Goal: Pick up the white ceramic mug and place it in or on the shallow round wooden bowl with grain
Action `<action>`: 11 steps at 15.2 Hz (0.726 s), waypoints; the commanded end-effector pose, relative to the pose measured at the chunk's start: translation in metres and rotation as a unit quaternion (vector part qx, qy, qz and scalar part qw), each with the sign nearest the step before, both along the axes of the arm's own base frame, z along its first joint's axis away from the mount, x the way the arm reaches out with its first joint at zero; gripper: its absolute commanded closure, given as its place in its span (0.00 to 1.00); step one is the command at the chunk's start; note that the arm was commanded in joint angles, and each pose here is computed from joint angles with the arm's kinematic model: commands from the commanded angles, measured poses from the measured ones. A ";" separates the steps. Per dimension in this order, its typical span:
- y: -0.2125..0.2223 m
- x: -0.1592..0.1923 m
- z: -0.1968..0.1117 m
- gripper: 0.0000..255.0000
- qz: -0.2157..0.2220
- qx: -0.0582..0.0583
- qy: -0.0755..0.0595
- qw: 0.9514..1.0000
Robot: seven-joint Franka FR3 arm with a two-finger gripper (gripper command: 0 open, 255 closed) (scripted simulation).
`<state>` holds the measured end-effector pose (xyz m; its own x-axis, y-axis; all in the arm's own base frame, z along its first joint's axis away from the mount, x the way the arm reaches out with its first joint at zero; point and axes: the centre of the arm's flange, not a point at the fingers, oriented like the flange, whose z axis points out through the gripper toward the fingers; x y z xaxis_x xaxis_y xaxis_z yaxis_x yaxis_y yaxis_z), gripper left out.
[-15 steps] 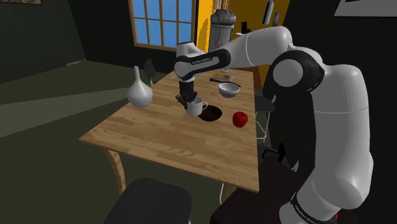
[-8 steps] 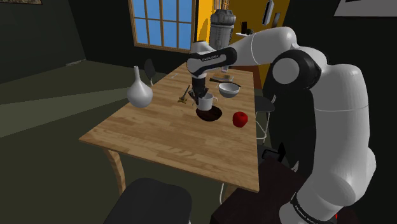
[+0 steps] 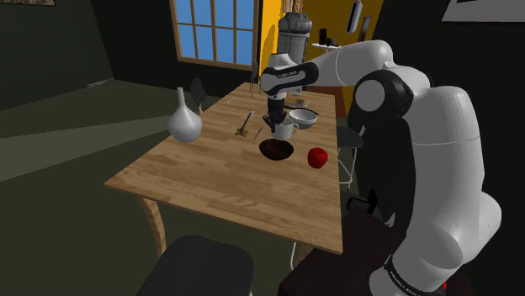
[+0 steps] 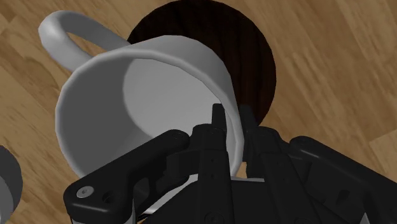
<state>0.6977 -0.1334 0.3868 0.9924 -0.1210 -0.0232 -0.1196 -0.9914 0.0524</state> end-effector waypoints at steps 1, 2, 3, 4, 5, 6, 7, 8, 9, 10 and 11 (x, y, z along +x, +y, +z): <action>-0.003 0.001 -0.008 1.00 0.000 0.000 0.000 1.000; -0.003 0.001 -0.014 1.00 0.000 0.000 0.000 1.000; -0.003 0.001 -0.019 1.00 0.000 0.000 0.000 1.000; -0.003 0.001 -0.024 1.00 0.000 0.000 0.000 1.000; -0.003 0.001 -0.030 1.00 0.000 0.000 0.000 1.000; -0.003 0.001 -0.035 1.00 0.000 0.000 0.000 1.000; -0.003 0.001 -0.040 1.00 0.000 0.000 0.000 1.000; -0.003 0.001 -0.045 1.00 0.000 0.000 0.000 1.000; -0.003 0.001 -0.051 1.00 0.000 0.000 0.000 1.000; -0.003 0.001 -0.056 1.00 0.000 0.000 0.000 1.000; -0.003 0.001 -0.061 1.00 0.000 0.000 0.000 1.000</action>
<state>0.6990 -0.1355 0.3296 0.9925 -0.1201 -0.0237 -0.1188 -0.9916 0.0521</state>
